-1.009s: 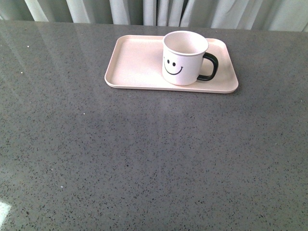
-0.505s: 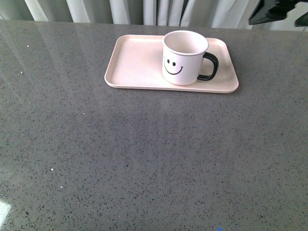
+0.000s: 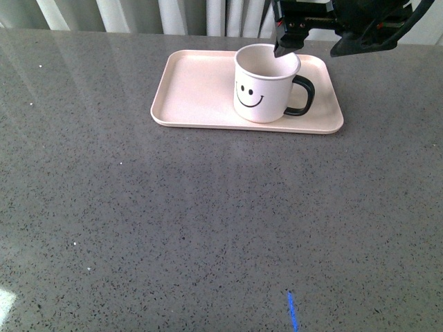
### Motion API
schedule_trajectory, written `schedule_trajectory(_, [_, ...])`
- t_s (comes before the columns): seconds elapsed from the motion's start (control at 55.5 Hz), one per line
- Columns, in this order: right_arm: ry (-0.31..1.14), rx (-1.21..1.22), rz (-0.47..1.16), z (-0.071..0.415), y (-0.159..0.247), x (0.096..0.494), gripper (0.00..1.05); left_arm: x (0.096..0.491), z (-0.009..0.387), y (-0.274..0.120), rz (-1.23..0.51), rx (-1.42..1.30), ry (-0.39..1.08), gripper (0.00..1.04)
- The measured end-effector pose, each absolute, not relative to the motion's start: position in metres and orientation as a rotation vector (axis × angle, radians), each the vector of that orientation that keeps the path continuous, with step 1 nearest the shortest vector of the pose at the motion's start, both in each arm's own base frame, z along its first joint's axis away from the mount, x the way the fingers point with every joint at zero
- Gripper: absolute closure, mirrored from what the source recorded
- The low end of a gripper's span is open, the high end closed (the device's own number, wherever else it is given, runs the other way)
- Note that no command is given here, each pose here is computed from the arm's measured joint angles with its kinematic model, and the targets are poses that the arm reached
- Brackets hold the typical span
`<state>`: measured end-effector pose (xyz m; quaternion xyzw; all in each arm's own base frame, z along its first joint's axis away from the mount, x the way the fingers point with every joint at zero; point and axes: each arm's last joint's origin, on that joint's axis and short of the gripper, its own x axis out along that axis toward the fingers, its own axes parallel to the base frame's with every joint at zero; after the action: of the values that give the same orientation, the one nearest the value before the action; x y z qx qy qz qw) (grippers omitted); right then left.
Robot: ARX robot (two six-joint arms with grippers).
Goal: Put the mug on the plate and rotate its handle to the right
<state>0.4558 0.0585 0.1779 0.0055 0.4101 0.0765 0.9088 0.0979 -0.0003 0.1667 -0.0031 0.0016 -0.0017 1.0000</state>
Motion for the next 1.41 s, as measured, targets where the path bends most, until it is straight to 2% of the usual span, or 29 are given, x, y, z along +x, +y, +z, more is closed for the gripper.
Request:
schedule_trajectory(0.739, [0.897,0.054,0.134,0.165,0.064,0.479,0.09,0.098,0.167,0.000,-0.003,-0.006,0.003,0.09])
schedule_trajectory(0.883, [0.913,0.056,0.129,0.160,0.064,0.481,0.14,0.098,0.167,0.000,-0.003,-0.006,0.003,0.09])
schedule_trajectory(1.009, [0.918,0.061,0.125,0.160,0.065,0.484,0.27,0.098,0.167,0.000,-0.003,-0.006,0.003,0.09])
schedule_trajectory(1.405, [0.953,0.078,0.112,0.149,0.067,0.493,1.02,0.098,0.167,0.000,-0.003,-0.006,0.003,0.09])
